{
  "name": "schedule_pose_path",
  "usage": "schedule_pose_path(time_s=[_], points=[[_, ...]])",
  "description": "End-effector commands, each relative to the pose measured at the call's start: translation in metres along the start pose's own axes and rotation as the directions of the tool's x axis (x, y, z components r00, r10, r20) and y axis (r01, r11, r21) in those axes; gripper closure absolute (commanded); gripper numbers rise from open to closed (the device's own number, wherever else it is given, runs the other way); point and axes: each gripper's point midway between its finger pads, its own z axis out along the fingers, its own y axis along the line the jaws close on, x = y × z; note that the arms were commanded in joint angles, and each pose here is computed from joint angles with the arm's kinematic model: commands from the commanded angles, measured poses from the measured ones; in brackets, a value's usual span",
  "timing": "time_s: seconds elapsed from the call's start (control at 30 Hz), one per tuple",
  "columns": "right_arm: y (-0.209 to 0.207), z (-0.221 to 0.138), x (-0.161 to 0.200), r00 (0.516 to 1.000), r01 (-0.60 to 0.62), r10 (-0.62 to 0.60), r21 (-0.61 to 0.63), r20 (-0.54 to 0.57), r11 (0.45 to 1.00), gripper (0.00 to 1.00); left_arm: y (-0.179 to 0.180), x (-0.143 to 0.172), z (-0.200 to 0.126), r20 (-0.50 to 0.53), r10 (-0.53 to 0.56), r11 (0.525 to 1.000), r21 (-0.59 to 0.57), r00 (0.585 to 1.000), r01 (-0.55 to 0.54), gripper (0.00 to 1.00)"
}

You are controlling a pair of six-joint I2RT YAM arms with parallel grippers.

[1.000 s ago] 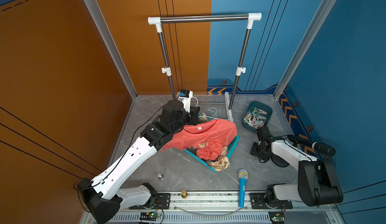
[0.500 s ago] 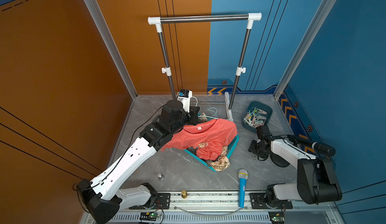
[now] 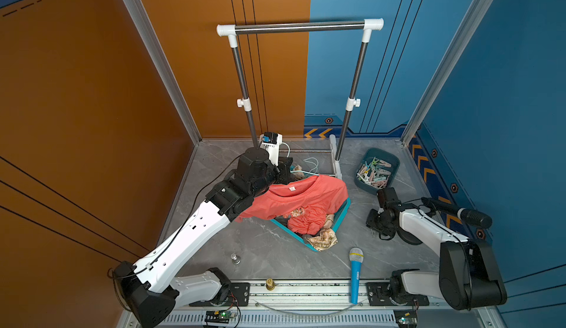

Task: Use clothespins to secure the t-shirt on both sides of the hanger
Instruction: Pick up the clothespin from the center of the board.

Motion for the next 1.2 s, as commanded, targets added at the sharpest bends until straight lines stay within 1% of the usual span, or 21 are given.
schedule_pose_path(time_s=[0.0, 0.23, 0.47, 0.6, 0.77, 0.87, 0.97, 1.07, 1.17], points=[[-0.009, 0.006, 0.014, 0.998, -0.008, 0.01, 0.03, -0.056, 1.0, 0.64, -0.005, -0.004, -0.002, 0.024, -0.008, 1.0, 0.02, 1.0, 0.007, 0.95], [-0.003, 0.005, 0.0, 0.999, -0.003, 0.004, 0.02, -0.037, 1.0, 0.73, -0.005, -0.005, -0.004, 0.026, -0.008, 1.0, 0.017, 1.0, 0.007, 0.95], [0.01, -0.009, -0.015, 1.0, 0.0, 0.0, -0.033, 0.0, 0.999, 0.77, -0.006, -0.006, -0.004, 0.029, -0.01, 1.0, 0.019, 1.0, 0.009, 0.95], [0.032, -0.03, -0.031, 0.999, 0.015, -0.008, -0.134, 0.051, 0.991, 0.8, -0.008, -0.008, -0.005, 0.033, -0.01, 1.0, 0.029, 0.999, 0.009, 0.95], [0.066, -0.081, -0.06, 0.984, 0.073, -0.025, -0.275, 0.174, 0.959, 0.83, -0.01, -0.011, -0.008, 0.04, -0.002, 0.999, 0.042, 0.999, 0.0, 0.95], [0.084, -0.119, -0.075, 0.966, 0.12, -0.026, -0.358, 0.258, 0.926, 0.85, -0.011, -0.014, -0.011, 0.046, -0.004, 0.999, 0.049, 0.999, 0.001, 0.95], [0.102, -0.157, -0.085, 0.942, 0.18, -0.023, -0.447, 0.335, 0.876, 0.85, -0.013, -0.015, -0.013, 0.046, -0.005, 0.998, 0.067, 0.999, 0.002, 0.95], [0.122, -0.195, -0.091, 0.912, 0.257, -0.018, -0.537, 0.409, 0.803, 0.86, -0.018, -0.02, -0.017, 0.052, -0.009, 0.995, 0.101, 0.999, 0.004, 0.96], [0.141, -0.233, -0.095, 0.875, 0.342, -0.002, -0.616, 0.484, 0.71, 0.87, -0.022, -0.026, -0.021, 0.058, -0.014, 0.991, 0.134, 0.998, 0.006, 0.97]])
